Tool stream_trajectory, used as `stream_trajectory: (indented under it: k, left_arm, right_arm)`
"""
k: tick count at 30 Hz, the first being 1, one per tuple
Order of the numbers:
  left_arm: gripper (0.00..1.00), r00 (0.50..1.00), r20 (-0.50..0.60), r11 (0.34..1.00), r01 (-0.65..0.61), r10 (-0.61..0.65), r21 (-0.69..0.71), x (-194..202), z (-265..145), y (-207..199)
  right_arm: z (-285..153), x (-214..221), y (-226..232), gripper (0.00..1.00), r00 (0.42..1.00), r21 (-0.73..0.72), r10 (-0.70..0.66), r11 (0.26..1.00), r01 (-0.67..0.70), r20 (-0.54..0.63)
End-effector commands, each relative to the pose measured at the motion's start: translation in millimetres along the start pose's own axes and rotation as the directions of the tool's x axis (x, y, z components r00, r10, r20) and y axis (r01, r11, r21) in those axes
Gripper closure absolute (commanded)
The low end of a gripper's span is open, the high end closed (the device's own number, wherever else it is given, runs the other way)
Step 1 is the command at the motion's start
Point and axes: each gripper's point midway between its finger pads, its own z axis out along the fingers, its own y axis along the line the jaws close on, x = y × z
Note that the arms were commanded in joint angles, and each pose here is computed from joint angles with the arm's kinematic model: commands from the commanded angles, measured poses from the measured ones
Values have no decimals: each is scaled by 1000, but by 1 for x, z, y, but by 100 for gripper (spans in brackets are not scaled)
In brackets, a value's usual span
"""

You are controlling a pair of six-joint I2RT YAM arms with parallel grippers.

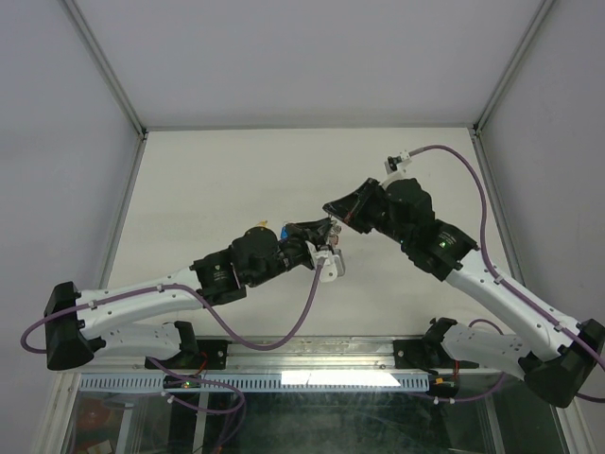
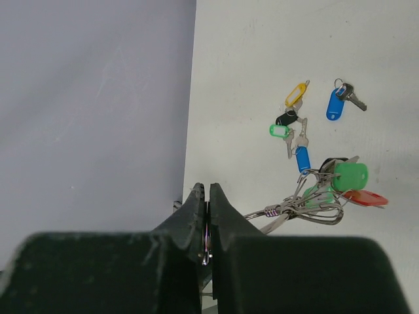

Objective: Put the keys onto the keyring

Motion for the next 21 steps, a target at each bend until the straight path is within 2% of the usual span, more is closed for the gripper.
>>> stream_trajectory:
  k: [1,7,12,15,21]
  left_arm:
    - [100,1000,29,997,13,-10,-80,-12,0,19]
    - [70,995,28,987,102,-99,-128,-16,-6,32]
    - [63,957,135,947,278,-258,-159,-37,-29,49]
    - [58,915,207,911,382,-347,-158,-49,-41,57]
    - [49,839,297,843,515,-457,-156,-62,-43,66]
  right_arm:
    - [-9,-15,20,100,998,-83,-28,996,33,63]
    - [-25,-32,39,100,981,-176,-98,976,127,166]
    - [-41,-48,58,100,924,-250,-238,915,317,300]
    - [-54,-54,71,100,859,-292,-328,841,455,394]
    - [-76,-60,96,100,722,-351,-385,680,643,576]
